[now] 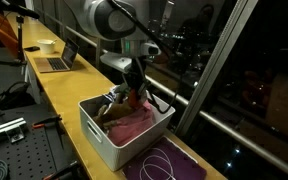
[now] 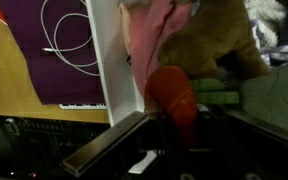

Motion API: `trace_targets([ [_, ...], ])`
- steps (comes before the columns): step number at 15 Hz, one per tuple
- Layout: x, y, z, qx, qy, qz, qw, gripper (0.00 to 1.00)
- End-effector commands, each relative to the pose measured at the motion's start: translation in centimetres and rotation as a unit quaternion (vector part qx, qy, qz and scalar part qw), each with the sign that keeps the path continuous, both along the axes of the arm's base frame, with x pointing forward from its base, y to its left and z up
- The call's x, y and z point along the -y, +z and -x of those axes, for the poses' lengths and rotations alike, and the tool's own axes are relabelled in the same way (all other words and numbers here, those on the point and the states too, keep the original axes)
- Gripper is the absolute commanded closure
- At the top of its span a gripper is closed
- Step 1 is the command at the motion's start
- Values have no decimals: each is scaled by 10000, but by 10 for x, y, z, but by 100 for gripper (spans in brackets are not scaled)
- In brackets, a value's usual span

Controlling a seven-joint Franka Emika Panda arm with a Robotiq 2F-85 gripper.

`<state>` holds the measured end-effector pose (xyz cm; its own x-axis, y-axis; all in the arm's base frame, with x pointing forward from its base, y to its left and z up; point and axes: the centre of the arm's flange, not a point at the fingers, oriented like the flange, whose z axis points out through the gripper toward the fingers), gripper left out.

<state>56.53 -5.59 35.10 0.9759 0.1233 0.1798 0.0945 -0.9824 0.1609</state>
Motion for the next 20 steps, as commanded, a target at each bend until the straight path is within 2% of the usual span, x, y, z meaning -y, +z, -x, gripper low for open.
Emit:
trace_targets([
  [1,-3,-22,88,341,305,-318,9984,95],
  [3,-9,-34,110,475,411,-385,9973,95],
  [8,-35,-64,119,587,725,-436,9947,95],
  [9,-40,-67,117,566,740,-452,9946,57],
  [11,-47,-69,115,492,755,-461,9949,49],
  [18,-39,-42,132,524,678,-369,9956,1],
  [20,-36,-26,145,594,646,-333,9956,0],
])
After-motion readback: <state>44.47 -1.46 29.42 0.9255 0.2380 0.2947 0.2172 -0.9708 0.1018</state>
